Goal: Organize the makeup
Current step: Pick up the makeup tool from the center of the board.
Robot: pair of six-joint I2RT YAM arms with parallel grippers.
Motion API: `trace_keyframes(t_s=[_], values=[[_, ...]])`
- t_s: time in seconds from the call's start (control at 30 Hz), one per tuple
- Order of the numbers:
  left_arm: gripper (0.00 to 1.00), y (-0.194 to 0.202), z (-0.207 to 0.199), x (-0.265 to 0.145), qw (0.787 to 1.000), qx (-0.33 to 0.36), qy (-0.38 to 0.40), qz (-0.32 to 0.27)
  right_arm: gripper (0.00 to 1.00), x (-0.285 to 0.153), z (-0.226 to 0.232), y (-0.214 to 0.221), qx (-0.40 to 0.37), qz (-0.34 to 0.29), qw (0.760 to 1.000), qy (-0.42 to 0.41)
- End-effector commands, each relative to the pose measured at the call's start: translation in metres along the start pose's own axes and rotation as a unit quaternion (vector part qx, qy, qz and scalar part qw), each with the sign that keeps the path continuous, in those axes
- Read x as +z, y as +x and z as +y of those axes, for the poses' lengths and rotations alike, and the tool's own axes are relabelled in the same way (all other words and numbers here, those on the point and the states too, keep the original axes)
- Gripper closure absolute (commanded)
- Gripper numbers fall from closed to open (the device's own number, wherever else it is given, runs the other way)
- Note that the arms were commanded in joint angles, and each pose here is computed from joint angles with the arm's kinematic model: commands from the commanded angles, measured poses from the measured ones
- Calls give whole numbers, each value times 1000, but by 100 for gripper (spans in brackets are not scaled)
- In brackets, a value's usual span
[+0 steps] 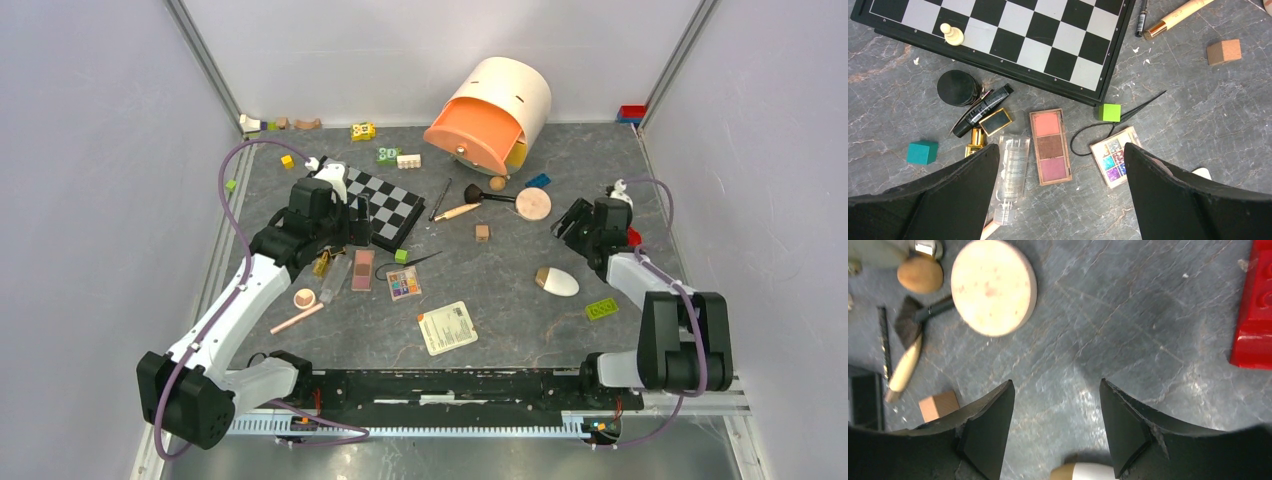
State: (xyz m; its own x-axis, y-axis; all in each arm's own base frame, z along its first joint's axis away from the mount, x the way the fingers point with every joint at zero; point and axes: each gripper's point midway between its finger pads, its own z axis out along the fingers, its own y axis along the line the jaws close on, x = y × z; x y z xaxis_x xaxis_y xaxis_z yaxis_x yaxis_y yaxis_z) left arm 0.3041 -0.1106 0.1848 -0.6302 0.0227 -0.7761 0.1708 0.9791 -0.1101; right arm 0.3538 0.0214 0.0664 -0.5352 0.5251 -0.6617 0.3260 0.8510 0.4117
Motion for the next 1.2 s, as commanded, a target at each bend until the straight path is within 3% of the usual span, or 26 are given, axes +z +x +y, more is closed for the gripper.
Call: trace_keyframes(t_s=[0.0,0.23,1.17], values=[[0,-5,-2,2,1000,6,10,-12,31,15,15,-24,74,-26,995,-58],[0,-4,-4,3,1000,6,13,-10,36,43,16,-34,108,-25,991,-74],[0,-4,-2,4,1000,8,9,-9,48,91,15,-37,82,-4,994,-71]])
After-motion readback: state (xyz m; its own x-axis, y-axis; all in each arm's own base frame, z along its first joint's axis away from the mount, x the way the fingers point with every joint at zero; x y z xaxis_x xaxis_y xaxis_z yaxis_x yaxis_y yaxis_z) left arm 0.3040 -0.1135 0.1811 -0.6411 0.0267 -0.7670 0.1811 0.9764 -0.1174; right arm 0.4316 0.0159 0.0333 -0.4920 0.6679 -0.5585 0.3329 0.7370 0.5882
